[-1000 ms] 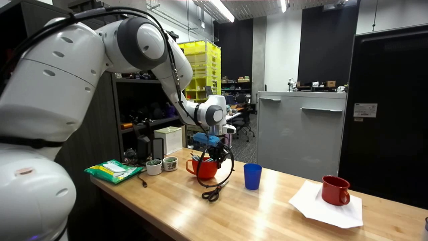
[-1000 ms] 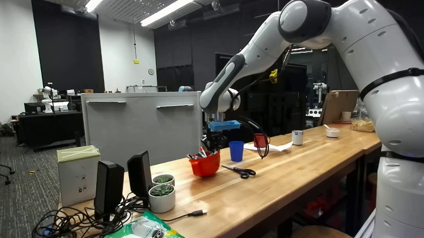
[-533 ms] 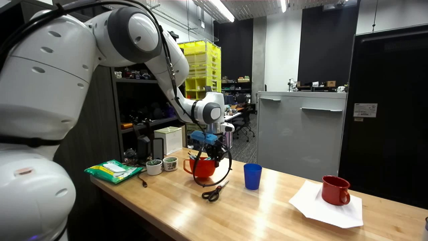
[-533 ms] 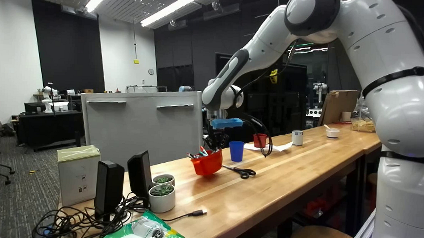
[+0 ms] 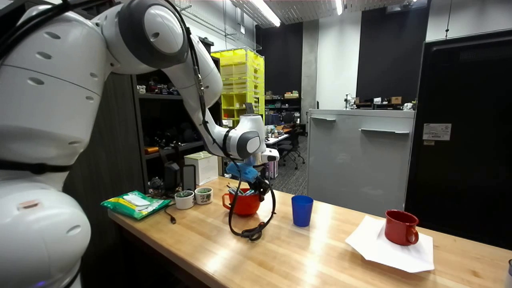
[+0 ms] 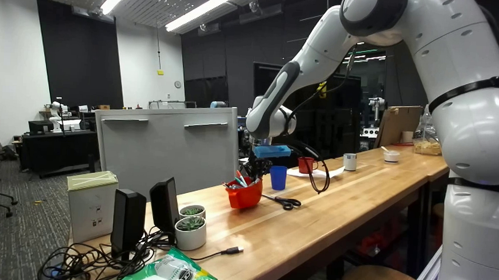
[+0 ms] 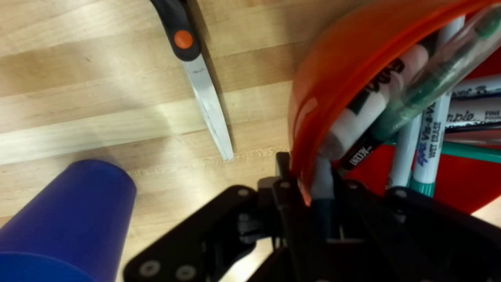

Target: Move the red cup forward

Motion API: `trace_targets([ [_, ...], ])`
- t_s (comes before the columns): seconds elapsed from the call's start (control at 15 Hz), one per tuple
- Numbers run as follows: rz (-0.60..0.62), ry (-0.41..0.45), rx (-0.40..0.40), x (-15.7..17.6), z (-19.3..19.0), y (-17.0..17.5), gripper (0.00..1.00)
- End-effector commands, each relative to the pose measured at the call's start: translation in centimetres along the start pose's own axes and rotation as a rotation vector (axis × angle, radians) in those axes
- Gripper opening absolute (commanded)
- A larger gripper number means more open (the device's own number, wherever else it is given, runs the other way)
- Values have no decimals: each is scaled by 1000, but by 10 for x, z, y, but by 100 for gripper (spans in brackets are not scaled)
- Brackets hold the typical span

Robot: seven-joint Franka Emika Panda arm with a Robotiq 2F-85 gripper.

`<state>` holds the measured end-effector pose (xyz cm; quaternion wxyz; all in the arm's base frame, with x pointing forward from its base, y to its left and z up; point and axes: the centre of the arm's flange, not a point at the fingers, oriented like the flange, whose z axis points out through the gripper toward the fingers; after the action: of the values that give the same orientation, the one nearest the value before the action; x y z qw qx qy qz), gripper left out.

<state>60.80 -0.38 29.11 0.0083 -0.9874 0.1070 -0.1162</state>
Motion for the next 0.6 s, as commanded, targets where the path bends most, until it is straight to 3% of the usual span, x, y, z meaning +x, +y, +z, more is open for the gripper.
trace_targets([
  [0.0, 14, 82, 17, -23, -27, 1, 4],
  [0.27, 8, 157, 58, -33, -51, 1, 4],
  [0.53, 25, 161, 102, -40, -68, 2, 4],
])
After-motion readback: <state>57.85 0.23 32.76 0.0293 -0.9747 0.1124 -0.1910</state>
